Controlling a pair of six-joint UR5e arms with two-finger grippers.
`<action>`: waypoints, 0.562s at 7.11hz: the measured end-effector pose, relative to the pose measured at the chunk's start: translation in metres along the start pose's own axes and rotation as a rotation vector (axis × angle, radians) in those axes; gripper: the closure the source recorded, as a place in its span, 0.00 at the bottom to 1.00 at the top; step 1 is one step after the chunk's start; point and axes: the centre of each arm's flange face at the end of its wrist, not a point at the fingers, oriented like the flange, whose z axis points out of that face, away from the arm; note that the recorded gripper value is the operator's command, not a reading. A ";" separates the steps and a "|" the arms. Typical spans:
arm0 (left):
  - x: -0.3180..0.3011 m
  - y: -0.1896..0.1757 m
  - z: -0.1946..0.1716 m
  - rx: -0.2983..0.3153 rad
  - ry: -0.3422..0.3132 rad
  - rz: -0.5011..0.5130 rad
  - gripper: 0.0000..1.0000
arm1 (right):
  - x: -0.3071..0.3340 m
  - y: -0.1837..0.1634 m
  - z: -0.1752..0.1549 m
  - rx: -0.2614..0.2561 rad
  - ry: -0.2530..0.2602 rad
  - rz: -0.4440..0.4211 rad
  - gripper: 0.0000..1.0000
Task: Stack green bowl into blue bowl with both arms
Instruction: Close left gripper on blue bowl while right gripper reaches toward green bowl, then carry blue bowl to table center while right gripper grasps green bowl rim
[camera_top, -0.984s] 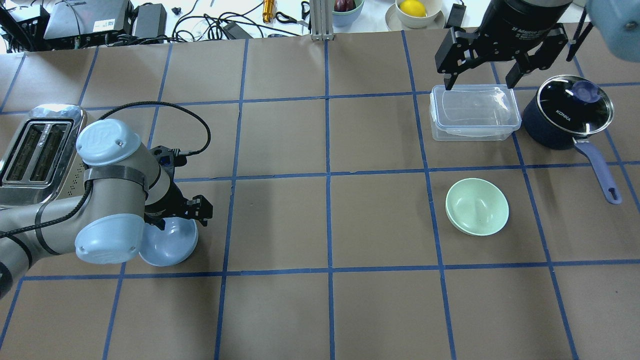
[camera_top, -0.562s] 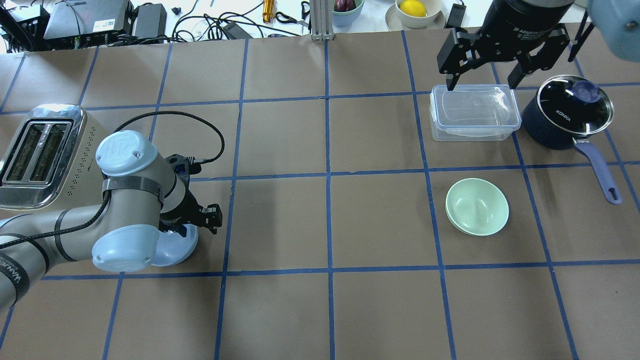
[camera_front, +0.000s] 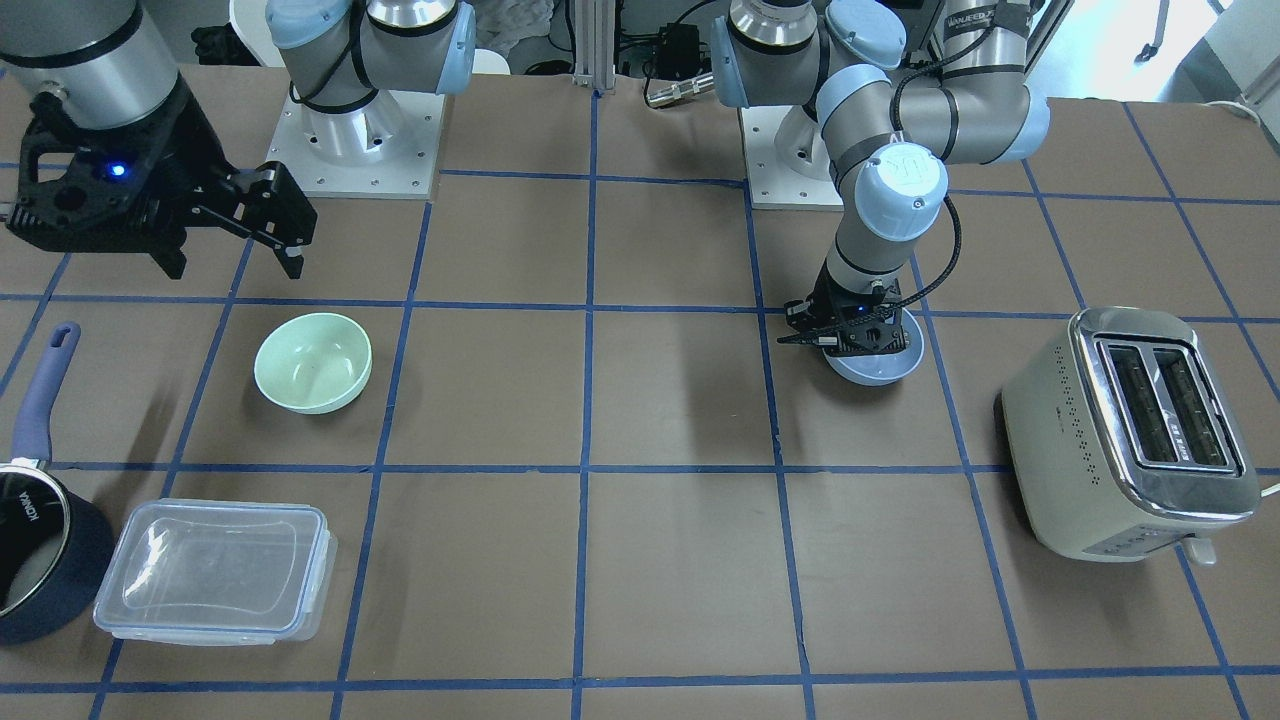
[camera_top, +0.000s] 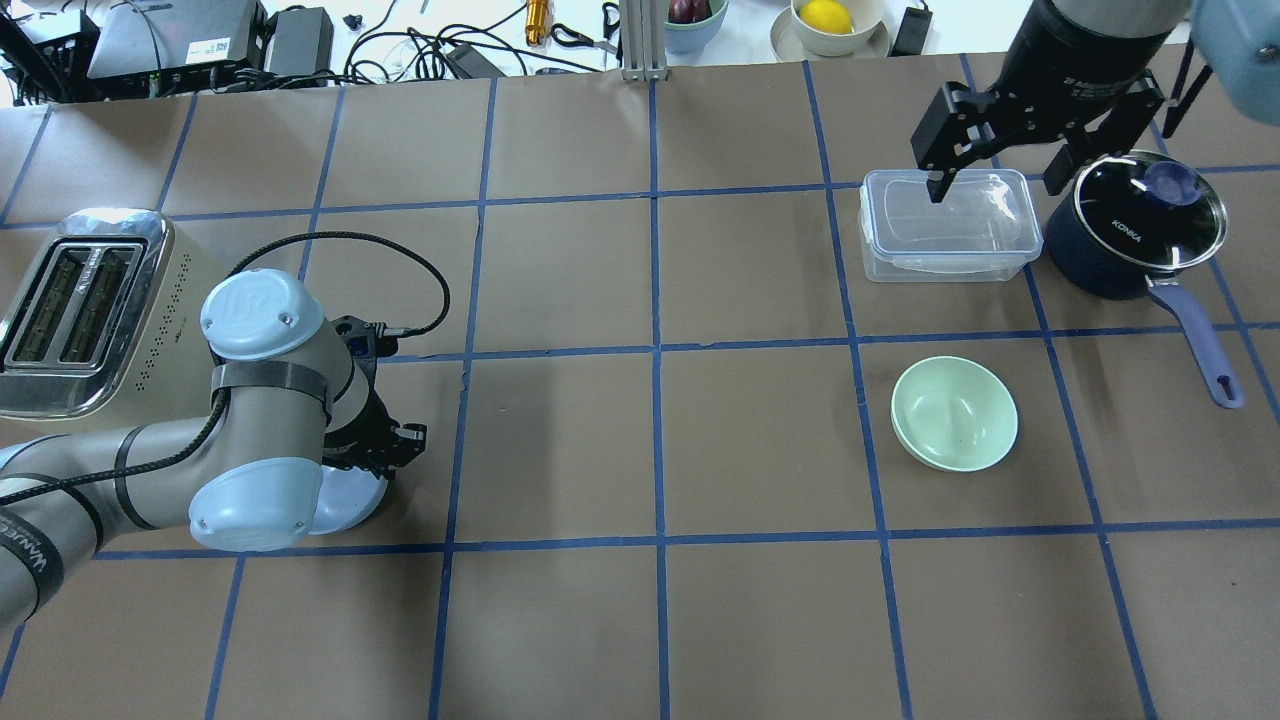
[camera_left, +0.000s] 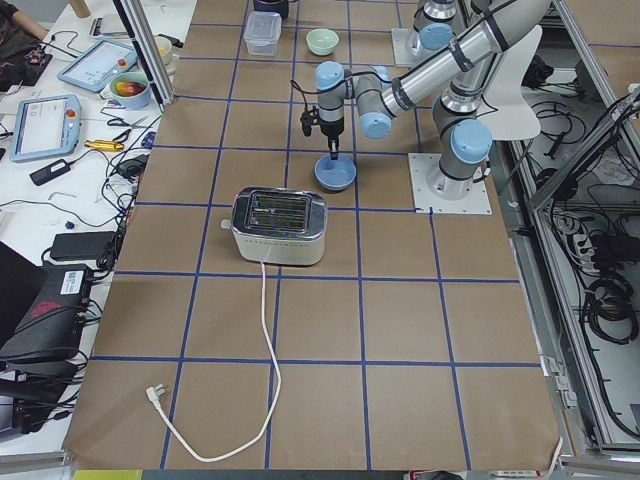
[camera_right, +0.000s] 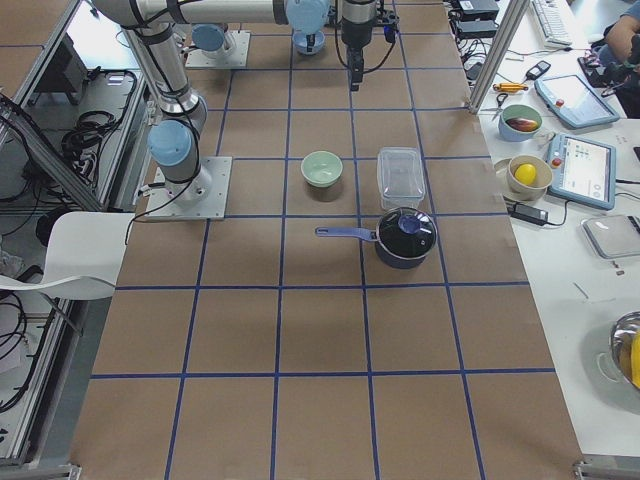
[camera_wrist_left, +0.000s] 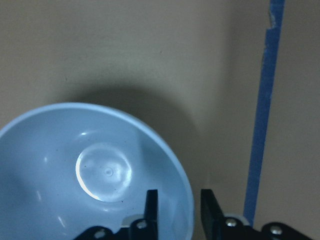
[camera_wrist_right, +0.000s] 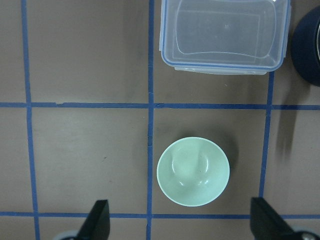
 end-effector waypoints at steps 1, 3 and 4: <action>0.013 -0.010 -0.016 0.042 0.004 -0.054 1.00 | 0.029 -0.001 0.021 -0.028 -0.006 0.011 0.00; 0.090 -0.033 -0.065 0.107 0.027 -0.143 1.00 | 0.079 0.007 0.074 -0.058 -0.019 -0.031 0.00; 0.143 -0.040 -0.090 0.112 0.038 -0.186 1.00 | 0.095 0.015 0.106 -0.065 -0.024 -0.037 0.00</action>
